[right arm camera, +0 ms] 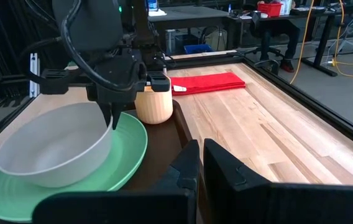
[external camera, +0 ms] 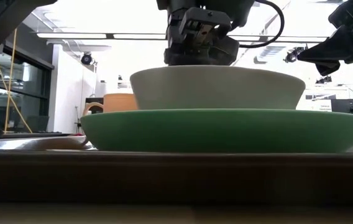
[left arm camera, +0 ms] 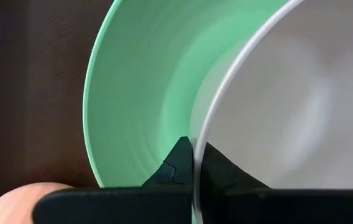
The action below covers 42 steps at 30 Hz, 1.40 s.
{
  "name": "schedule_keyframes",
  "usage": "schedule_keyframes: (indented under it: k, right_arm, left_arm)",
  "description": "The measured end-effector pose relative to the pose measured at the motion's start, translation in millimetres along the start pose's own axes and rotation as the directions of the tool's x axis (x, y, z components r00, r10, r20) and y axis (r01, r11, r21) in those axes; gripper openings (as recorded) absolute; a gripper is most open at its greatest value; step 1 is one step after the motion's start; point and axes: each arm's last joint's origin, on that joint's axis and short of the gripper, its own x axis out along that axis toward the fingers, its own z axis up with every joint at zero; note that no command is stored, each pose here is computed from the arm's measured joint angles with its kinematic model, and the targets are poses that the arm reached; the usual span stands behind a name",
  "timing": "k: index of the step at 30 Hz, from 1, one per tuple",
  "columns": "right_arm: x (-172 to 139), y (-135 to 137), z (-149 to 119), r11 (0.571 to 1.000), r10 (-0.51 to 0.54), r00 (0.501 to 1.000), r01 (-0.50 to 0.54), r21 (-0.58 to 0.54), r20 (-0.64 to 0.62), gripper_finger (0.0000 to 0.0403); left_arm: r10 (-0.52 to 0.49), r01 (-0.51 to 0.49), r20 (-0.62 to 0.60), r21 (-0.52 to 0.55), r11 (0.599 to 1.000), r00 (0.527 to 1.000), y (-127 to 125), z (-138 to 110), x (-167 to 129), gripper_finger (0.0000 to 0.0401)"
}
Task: Set up tray
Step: Put the gray bowl on top of the green plate on the brown serving tray
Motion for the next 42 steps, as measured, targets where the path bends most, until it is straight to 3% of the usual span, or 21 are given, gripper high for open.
schedule_keyframes:
  k: [6, 13, 19, 42]
  right_arm:
    - [0.0, 0.0, 0.0, 1.000, 0.000, 1.000, 0.000, -0.001, 0.000, 0.0000]
    - [0.0, 0.0, 0.0, 1.000, 0.000, 1.000, 0.000, -0.001, 0.000, 0.0000]
    - [0.0, 0.0, 0.0, 1.000, 0.000, 1.000, 0.000, -0.002, 0.000, 0.0000]
    - [0.1, 0.0, 0.0, 1.000, 0.000, 1.000, 0.000, -0.001, -0.001, 0.0000]
  left_arm:
    - [0.016, -0.016, 0.007, 0.002, 1.000, 1.000, 0.4, 0.2, -0.2, 0.0023]
    - [0.025, -0.025, 0.011, 0.002, 1.000, 1.000, 0.7, 0.3, -0.2, 0.0080]
    - [0.027, -0.027, 0.011, 0.003, 1.000, 1.000, 0.7, 0.4, -0.2, 0.0105]
    - [0.020, -0.020, 0.010, 0.010, 1.000, 1.000, 0.5, 0.3, -0.4, 0.0113]
